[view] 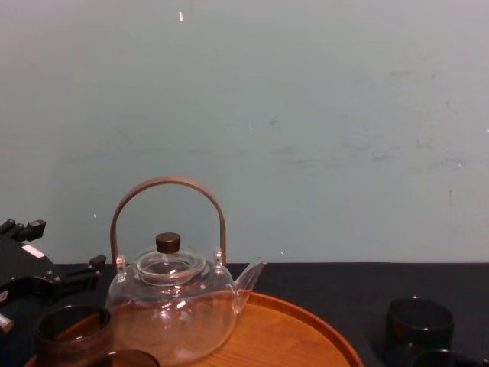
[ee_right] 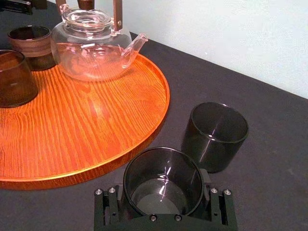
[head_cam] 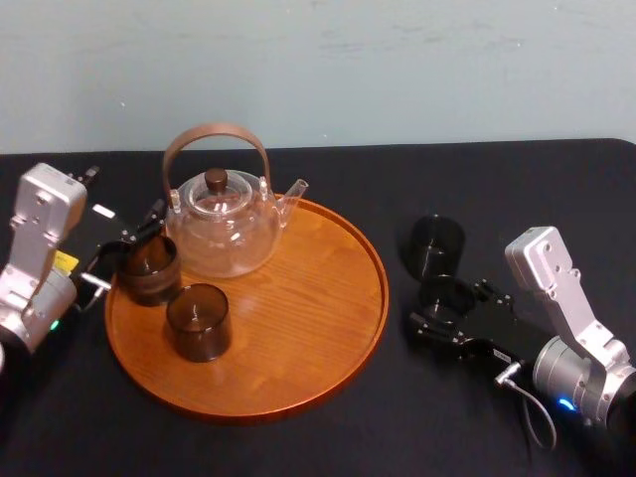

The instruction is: Pick up the glass from the table and place it on the tray.

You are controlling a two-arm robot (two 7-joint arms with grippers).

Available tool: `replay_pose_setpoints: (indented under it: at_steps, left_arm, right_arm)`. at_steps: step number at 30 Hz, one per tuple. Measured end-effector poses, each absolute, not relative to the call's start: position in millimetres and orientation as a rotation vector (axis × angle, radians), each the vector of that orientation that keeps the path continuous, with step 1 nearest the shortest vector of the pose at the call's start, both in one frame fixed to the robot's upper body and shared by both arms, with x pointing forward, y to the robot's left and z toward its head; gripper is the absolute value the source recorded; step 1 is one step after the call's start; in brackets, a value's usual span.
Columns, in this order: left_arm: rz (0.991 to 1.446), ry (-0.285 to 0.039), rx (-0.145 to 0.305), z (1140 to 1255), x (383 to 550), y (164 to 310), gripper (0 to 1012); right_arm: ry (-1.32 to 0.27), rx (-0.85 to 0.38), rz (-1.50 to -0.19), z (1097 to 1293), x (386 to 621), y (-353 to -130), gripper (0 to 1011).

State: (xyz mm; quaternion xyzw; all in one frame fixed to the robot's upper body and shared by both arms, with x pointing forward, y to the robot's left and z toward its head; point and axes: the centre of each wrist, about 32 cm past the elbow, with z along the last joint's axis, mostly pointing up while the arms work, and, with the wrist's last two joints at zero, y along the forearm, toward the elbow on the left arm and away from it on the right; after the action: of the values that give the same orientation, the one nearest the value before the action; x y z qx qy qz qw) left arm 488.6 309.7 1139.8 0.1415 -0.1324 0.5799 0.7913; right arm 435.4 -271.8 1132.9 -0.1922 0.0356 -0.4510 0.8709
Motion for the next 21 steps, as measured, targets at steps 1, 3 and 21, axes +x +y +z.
replay_pose_setpoints:
  at_steps: [1, 3, 21]
  left_arm:
    - [1.248, -0.285, 0.305, 1139.8, 488.6, 309.7, 1001]
    - [1.248, -0.285, 0.305, 1139.8, 488.6, 309.7, 1001]
    - [1.248, -0.285, 0.304, 1139.8, 488.6, 309.7, 1001]
  right_arm:
    - [0.075, -0.402, -0.943, 1132.8, 435, -272, 909]
    - [0.075, -0.402, -0.943, 1132.9, 435, -272, 909]
    - [0.015, -0.331, -0.887, 1147.3, 429, -270, 909]
